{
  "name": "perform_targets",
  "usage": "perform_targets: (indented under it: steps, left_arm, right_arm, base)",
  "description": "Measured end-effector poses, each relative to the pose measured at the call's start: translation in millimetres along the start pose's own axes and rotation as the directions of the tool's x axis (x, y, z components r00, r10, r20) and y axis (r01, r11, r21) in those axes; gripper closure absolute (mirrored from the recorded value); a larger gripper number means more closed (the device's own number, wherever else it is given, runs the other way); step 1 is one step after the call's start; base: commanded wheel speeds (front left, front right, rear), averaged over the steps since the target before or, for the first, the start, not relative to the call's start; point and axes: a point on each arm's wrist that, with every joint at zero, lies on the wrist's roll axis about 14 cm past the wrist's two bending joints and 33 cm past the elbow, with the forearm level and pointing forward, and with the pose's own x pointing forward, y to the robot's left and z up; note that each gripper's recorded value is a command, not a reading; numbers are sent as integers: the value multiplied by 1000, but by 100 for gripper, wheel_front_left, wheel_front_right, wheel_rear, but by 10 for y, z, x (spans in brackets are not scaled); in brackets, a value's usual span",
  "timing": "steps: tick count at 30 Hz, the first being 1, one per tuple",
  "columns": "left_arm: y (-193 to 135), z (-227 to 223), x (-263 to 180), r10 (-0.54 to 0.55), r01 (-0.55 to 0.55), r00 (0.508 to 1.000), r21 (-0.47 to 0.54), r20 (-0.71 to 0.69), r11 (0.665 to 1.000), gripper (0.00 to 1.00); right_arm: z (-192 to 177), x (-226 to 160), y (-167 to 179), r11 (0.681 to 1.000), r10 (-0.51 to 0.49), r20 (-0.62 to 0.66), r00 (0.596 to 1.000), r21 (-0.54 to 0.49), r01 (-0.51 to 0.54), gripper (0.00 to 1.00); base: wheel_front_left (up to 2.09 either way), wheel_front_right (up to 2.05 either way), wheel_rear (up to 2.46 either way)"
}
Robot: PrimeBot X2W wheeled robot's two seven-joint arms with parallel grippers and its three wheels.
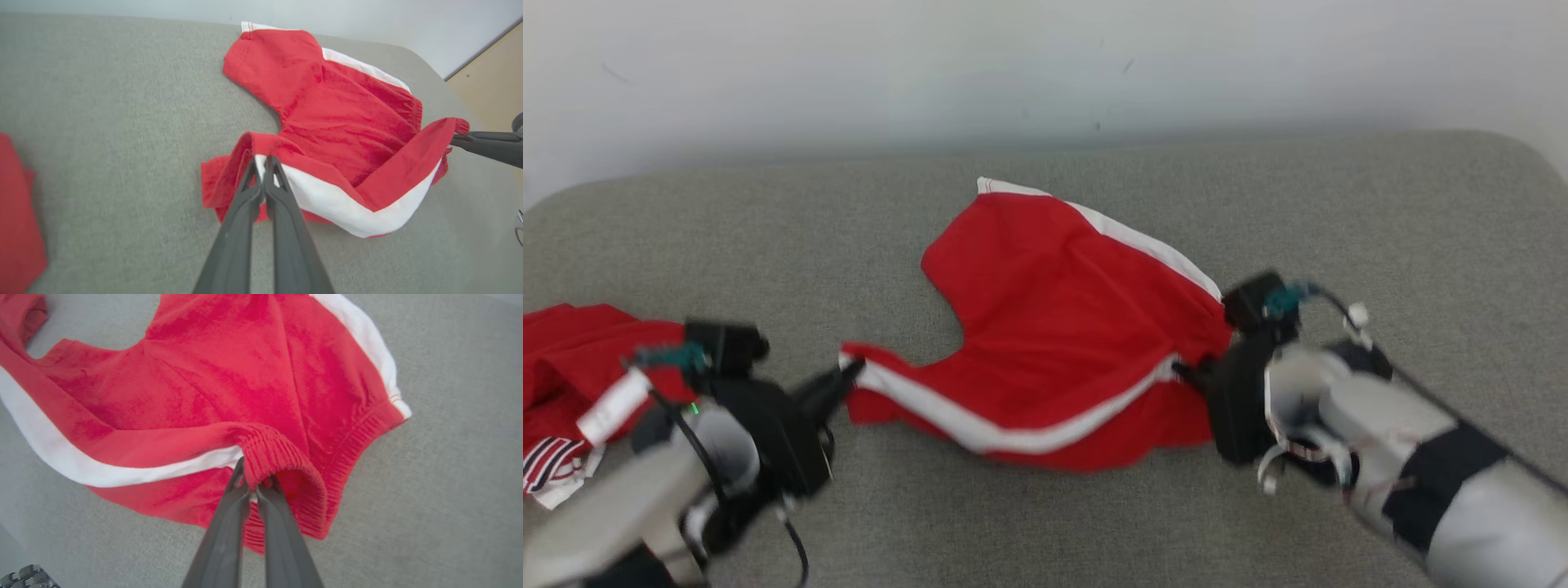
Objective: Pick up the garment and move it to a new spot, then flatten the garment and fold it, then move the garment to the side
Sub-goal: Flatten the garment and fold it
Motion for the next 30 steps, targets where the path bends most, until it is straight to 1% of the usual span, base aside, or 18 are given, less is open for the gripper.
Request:
perform_targets:
  steps: [2, 3, 5, 7, 8, 10, 11, 12, 13, 14, 15, 17, 18, 20, 21, 23, 29, 30]
  left_arm:
    - [92, 345, 127, -20, 21, 1000, 41, -7, 999, 100]
    - [184, 611, 189, -10, 10, 1000, 43, 16, 999, 100]
    - [389, 1310, 280, 40, -45, 992, 39, 120, 998, 100]
    - [581, 2060, 275, 113, -138, 959, 80, 259, 987, 100]
    - [643, 2500, 212, 144, -196, 916, 104, 374, 975, 100]
    - [618, 3273, 10, 148, -240, 792, 80, 592, 967, 100]
    - [561, 3485, -42, 126, -241, 746, 88, 654, 966, 100]
    - [520, 3534, -17, 104, -239, 733, 111, 672, 965, 100]
    - [503, 3509, 33, 88, -240, 724, 130, 684, 962, 100]
    - [508, 3420, 95, 78, -241, 718, 142, 692, 960, 100]
    - [530, 3232, 209, 71, -224, 740, 145, 668, 964, 100]
    - [697, 2680, 464, 107, -209, 800, 106, 591, 972, 100]
    - [785, 2316, 578, 120, -202, 844, 103, 523, 974, 100]
    - [968, 1648, 691, 174, -209, 895, 43, 410, 977, 100]
    - [1002, 1349, 718, 182, -210, 920, 44, 348, 977, 100]
    - [1007, 983, 723, 189, -204, 943, 28, 275, 979, 100]
    - [958, 423, 585, 197, -201, 966, 7, 168, 980, 100]
    - [911, 311, 548, 191, -195, 971, 18, 143, 981, 100]
  right_arm:
    - [322, 94, -94, 999, -18, -36, 999, -50, 16, 100]
    - [564, 129, -152, 998, -32, -23, 999, -58, 31, 100]
    - [1182, 164, -233, 995, -64, 45, 997, -70, 67, 100]
    - [1945, 106, -230, 993, -73, 199, 977, -77, 89, 100]
    - [2398, 2, -211, 990, -71, 329, 942, -90, 106, 100]
    - [3192, -304, -195, 983, -70, 573, 817, -101, 155, 100]
    - [3462, -433, -177, 982, -57, 647, 760, -101, 159, 100]
    - [3603, -491, -153, 979, -34, 690, 723, -122, 163, 100]
    - [3638, -485, -82, 967, 25, 712, 702, -195, 163, 100]
    - [3574, -404, -63, 955, 66, 710, 702, -249, 162, 100]
    - [3443, -271, -88, 951, 84, 695, 714, -270, 152, 100]
    - [2959, 125, -225, 957, 82, 630, 773, -265, 115, 100]
    - [2658, 318, -311, 965, 72, 586, 807, -245, 92, 100]
    - [2115, 584, -455, 978, 52, 514, 856, -200, 60, 100]
    - [1911, 654, -525, 984, 35, 497, 867, -167, 56, 100]
    - [1631, 728, -578, 989, 24, 473, 881, -140, 48, 100]
    - [1065, 727, -479, 998, 26, 438, 899, -68, 5, 100]
    - [896, 702, -431, 999, 24, 416, 909, -47, -5, 100]
  base:
    - [0, 0, 0]
    - [0, 0, 0]
    - [0, 0, 0]
    - [0, 0, 0]
    - [0, 0, 0]
    - [0, 0, 0]
    - [0, 0, 0]
    - [0, 0, 0]
    - [0, 0, 0]
    - [0, 0, 0]
    - [0, 0, 0]
    - [0, 0, 0]
    - [0, 0, 0]
    - [0, 0, 0]
    - [0, 0, 0]
    - [0, 0, 0]
    - [0, 0, 0]
    - [0, 0, 0]
